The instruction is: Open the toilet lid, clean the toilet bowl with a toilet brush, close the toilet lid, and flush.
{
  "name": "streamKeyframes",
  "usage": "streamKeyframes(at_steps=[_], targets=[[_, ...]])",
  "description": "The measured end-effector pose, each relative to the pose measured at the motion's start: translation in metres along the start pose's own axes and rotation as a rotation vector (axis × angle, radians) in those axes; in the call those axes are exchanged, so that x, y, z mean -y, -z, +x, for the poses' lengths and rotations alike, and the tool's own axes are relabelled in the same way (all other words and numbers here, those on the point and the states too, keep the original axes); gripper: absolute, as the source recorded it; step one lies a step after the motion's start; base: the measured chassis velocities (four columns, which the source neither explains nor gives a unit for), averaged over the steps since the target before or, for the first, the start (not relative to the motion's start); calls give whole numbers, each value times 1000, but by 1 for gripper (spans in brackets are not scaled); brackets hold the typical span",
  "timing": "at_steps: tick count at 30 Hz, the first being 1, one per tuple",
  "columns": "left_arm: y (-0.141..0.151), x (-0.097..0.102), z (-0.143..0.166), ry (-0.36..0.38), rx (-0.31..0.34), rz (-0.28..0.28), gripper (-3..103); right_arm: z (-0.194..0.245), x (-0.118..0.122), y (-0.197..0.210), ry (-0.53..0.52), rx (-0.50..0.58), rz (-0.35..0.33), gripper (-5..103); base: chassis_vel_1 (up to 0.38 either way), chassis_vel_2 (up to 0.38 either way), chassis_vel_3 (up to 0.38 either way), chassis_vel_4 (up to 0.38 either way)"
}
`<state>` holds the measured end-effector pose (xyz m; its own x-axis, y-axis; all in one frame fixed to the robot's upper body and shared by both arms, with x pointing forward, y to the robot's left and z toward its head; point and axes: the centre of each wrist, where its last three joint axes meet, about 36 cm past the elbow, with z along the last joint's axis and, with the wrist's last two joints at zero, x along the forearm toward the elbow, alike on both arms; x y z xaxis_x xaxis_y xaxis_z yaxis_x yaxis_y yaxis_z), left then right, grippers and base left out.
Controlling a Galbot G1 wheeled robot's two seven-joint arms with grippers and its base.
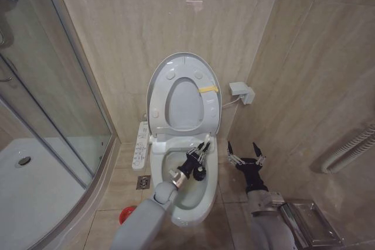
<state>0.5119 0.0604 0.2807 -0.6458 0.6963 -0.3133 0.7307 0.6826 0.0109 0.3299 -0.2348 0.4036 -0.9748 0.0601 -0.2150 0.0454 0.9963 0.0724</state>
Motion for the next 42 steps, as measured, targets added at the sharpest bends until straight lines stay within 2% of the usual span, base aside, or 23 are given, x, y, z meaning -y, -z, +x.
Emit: streamKeyframes(at_steps=[11, 20, 27, 30, 36, 42], targets=[[-2, -4, -10, -11, -6, -3, 18, 0, 0, 0, 0, 0, 0, 100, 0, 0, 0, 0], [-18, -5, 8, 4, -54, 2, 18, 0, 0, 0, 0, 0, 0, 100, 0, 0, 0, 0], [-2, -14, -12, 3, -11, -15, 18, 0, 0, 0, 0, 0, 0, 100, 0, 0, 0, 0], [-5, -10, -12, 2, -15, -8, 18, 0, 0, 0, 0, 0, 0, 100, 0, 0, 0, 0], [-25, -2, 5, -1, -62, 3, 18, 0, 0, 0, 0, 0, 0, 100, 0, 0, 0, 0], [-14, -12, -7, -4, -35, -15, 18, 0, 0, 0, 0, 0, 0, 100, 0, 0, 0, 0]])
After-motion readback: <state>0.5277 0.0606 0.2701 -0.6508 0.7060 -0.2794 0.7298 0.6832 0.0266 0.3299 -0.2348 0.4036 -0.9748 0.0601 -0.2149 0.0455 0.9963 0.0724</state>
